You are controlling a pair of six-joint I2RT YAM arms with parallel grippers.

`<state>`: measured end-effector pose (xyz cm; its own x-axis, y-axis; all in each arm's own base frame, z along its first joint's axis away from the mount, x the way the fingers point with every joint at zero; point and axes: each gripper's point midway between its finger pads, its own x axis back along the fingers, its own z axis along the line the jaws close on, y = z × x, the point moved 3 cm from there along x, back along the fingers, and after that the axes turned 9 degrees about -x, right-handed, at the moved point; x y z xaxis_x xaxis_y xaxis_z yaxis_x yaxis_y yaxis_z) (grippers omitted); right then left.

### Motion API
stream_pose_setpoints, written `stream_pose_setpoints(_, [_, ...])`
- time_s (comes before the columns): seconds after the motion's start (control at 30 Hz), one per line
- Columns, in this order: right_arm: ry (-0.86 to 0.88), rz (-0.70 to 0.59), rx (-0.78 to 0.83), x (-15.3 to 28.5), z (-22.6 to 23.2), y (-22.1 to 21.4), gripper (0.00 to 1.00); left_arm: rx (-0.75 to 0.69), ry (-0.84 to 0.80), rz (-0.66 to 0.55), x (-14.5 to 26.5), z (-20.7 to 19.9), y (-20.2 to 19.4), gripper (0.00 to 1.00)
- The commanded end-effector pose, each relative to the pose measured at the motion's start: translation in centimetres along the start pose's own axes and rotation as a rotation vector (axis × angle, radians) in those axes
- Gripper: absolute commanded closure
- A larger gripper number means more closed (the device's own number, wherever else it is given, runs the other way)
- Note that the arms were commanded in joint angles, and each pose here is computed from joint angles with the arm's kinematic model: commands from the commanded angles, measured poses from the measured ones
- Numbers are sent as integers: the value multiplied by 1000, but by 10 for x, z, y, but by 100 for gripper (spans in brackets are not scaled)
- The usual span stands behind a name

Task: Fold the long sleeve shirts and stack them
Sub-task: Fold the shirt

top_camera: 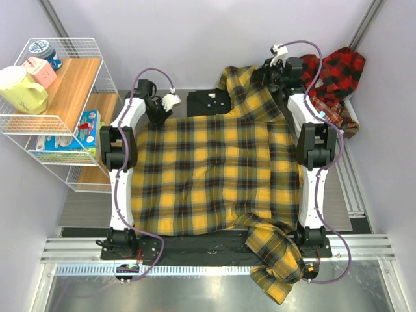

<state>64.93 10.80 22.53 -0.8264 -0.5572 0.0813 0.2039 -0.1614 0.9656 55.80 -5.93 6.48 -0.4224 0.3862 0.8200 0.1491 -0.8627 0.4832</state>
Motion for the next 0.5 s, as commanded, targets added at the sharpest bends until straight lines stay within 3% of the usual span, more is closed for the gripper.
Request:
stream_pose_setpoints(0.0, [49,-69,64,15,25,51,99,-34,-3,-13,9,3,2,61])
stream_pose_setpoints(0.03, [52,-69,65,16,27,53,99,-34,-14,-13,11,1,2,64])
stream_pose_setpoints(0.17, [53,-72,95,24,31,60,99,-51,-35,-20,20,-2,6,93])
stream_pose_setpoints(0.23, [53,-75,103,28,35,64,99,-54,-35,-18,25,-3,8,99])
stream_pose_setpoints(0.4, [47,-70,108,36,35,65,99,-72,-20,-17,33,0,6,100])
stream_pose_setpoints(0.43, [49,-72,110,37,36,67,99,-75,-9,11,31,2,1,97])
stream_pose_setpoints(0.47, [47,-70,110,37,35,66,99,-72,3,26,30,5,-1,85])
